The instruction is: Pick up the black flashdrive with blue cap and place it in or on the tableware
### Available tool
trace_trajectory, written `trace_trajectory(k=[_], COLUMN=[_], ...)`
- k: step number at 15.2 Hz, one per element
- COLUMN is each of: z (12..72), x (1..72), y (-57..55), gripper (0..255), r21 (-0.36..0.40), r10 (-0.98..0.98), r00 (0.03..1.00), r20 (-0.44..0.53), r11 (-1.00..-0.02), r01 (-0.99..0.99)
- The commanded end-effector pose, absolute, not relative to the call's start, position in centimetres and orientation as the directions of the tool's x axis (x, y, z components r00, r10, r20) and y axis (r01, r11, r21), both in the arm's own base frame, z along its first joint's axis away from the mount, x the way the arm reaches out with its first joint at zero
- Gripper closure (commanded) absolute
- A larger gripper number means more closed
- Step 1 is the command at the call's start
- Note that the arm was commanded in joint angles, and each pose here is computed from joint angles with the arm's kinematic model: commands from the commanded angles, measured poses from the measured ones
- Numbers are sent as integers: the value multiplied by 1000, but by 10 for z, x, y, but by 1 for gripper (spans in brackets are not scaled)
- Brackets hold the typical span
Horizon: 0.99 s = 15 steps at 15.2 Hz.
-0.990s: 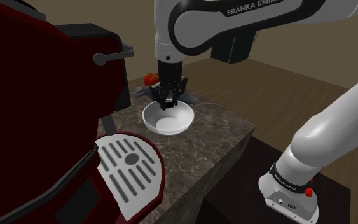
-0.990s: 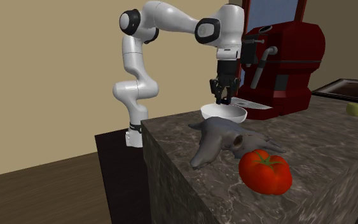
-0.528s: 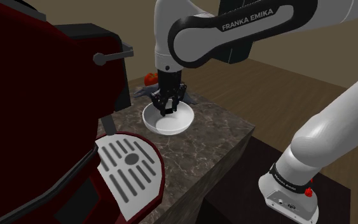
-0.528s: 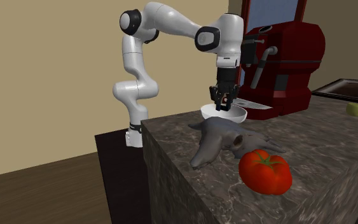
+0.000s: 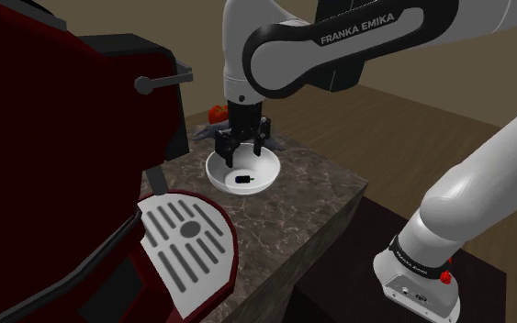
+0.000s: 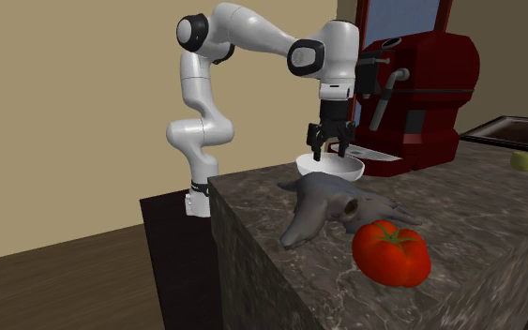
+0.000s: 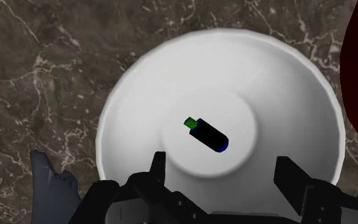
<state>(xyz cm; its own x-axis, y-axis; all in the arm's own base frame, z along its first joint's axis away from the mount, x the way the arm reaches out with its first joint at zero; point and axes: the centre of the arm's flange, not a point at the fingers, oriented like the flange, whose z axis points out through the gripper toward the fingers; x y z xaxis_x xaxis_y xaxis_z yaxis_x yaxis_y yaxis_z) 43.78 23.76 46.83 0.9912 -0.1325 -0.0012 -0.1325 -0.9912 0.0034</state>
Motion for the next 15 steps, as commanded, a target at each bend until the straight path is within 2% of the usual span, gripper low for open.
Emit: trace_trajectory(k=[1,3,7,15], z=[468,468,518,518], x=[438,438,438,438], y=[238,238,238,238], gripper=[0,0,0,0], r21=[3,3,3,3], r10=[-132,-132,-132,-132], r00=[991,991,991,991], r20=[-1,-1,-1,-1], r11=[-991,-991,-991,-991], r01=[-132,-132,-132,-132])
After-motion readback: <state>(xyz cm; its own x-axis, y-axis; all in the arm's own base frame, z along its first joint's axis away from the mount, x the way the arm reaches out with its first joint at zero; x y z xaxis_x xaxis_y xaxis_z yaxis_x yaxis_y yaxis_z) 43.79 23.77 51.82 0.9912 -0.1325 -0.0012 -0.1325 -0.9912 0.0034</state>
